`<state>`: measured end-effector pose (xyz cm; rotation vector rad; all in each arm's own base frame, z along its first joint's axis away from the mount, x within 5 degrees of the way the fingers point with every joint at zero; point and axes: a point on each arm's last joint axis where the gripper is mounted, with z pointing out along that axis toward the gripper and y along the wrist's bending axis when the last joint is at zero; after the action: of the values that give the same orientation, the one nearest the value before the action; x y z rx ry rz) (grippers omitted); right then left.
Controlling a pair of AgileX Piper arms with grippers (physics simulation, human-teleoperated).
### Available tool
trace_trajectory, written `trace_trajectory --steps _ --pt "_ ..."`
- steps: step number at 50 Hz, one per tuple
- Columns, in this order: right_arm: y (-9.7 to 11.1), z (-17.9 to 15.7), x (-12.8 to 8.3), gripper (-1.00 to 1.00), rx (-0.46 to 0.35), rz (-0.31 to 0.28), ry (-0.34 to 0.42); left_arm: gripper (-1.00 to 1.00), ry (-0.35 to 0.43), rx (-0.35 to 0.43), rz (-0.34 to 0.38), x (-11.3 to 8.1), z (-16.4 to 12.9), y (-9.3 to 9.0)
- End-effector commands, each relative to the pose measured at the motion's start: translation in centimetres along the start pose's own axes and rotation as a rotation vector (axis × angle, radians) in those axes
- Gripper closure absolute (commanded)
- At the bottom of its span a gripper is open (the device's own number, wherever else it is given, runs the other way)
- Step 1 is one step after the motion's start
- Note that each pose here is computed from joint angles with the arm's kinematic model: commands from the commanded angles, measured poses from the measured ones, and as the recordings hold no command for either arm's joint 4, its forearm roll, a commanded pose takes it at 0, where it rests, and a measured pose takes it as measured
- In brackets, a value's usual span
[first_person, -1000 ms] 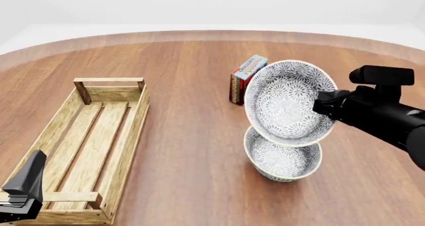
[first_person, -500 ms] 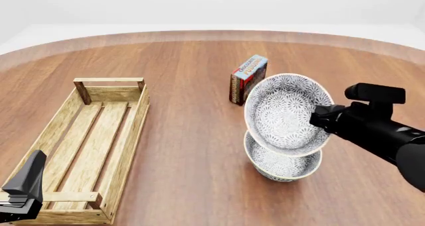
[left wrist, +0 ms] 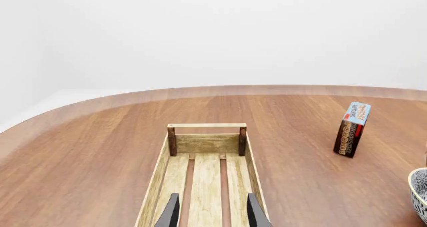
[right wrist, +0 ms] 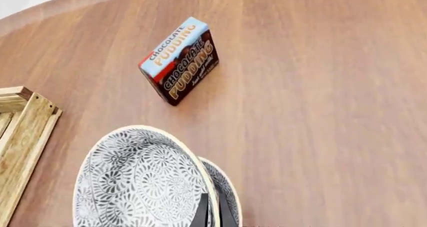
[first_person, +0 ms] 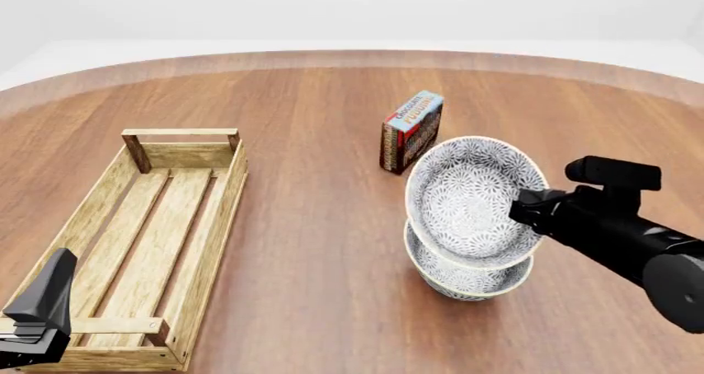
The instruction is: Stack the left bowl on the right bowl and place them in the tray.
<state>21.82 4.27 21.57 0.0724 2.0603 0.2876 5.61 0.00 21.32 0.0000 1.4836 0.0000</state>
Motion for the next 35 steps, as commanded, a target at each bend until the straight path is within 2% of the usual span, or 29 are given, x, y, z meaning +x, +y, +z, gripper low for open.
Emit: trace_trajectory --steps 1,35 --pt "-0.4 0.3 0.8 1.00 0.008 0.044 -0.004 -1.00 0.000 0.000 0.000 0.0 0.0 0.0" --pt "-0.9 1.5 2.7 1.00 0.013 0.062 0.019 -1.00 0.000 0.000 0.000 0.0 0.0 0.0"
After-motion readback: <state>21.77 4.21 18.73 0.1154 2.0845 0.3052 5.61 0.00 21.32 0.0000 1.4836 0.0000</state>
